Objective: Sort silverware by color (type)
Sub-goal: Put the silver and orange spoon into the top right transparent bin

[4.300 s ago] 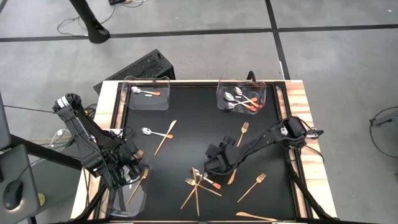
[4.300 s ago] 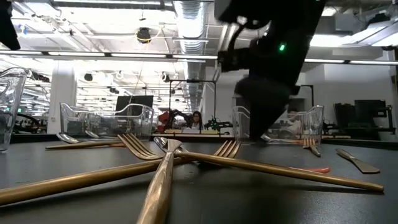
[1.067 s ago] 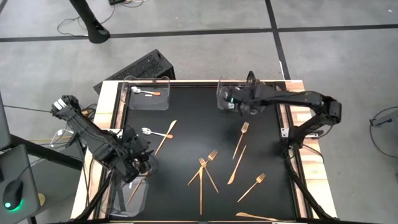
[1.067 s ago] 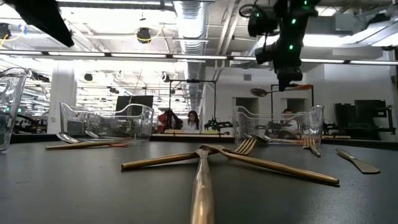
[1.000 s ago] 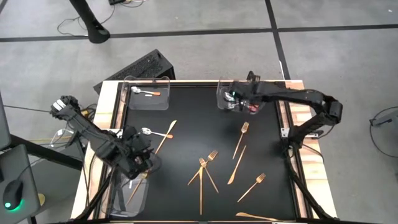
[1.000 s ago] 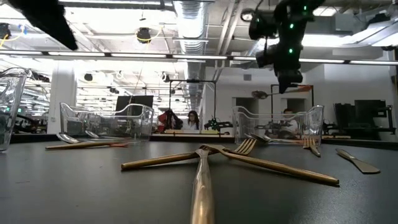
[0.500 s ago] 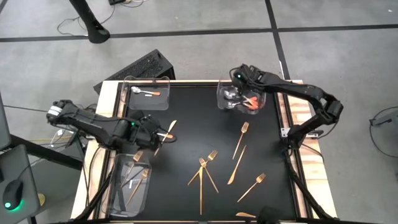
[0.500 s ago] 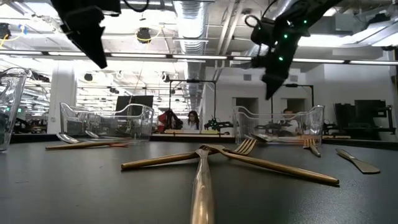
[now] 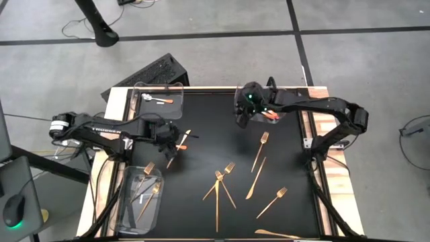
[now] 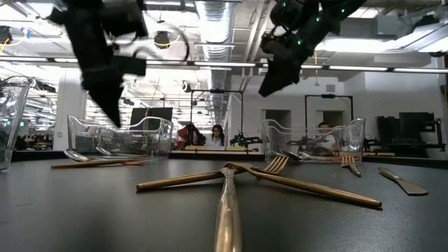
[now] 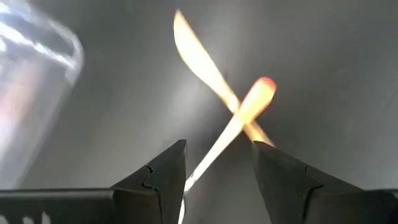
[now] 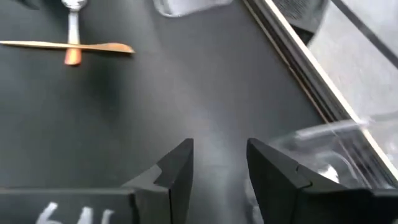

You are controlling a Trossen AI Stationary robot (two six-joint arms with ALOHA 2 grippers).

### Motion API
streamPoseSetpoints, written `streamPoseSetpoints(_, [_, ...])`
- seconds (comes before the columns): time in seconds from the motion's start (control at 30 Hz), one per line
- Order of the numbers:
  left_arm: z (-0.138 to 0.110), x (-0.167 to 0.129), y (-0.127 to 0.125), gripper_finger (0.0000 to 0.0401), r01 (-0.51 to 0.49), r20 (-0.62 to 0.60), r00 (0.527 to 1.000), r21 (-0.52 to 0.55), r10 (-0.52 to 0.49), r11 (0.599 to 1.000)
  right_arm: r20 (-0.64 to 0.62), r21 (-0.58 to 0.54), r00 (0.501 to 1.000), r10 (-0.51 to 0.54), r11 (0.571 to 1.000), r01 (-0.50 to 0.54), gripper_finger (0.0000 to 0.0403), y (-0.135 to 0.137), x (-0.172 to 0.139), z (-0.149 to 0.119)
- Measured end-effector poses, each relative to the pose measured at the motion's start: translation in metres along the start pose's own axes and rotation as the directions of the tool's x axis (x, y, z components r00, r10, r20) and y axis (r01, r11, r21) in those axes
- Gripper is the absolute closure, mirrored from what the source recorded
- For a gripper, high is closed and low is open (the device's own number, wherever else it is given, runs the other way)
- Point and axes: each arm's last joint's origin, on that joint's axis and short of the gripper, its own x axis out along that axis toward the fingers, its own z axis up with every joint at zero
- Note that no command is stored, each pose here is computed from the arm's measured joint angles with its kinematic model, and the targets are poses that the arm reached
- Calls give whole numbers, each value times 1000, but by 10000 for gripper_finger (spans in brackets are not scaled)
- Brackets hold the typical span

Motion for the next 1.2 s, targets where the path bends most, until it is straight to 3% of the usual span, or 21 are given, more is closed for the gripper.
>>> streamPoseSetpoints(0.23, [-7,25,24,234,48,-132,990,-2,-48,999,53,-51,998,46,998,-44,239,24,-1,5])
streamPoseSetpoints(0.43, [-7,46,26,234,42,-223,975,74,-24,996,52,-53,998,45,998,-43,239,25,-1,5])
streamPoseSetpoints(0.6, [-9,62,25,234,-29,-298,952,120,64,992,50,-55,998,45,998,-42,239,24,-1,4])
streamPoseSetpoints(0.73, [-10,67,24,240,16,-331,943,150,35,989,50,-55,998,45,998,-42,239,24,-1,4])
streamPoseSetpoints(0.83, [-10,67,23,278,36,-336,942,149,16,988,51,-55,998,46,998,-43,239,24,-1,5])
streamPoseSetpoints(1.0, [-4,61,24,386,18,-307,951,148,28,989,54,-46,996,66,997,-64,239,26,2,0])
streamPoseSetpoints(1.2, [4,44,19,398,-104,-183,972,225,147,969,185,68,940,285,951,-302,239,34,31,-44])
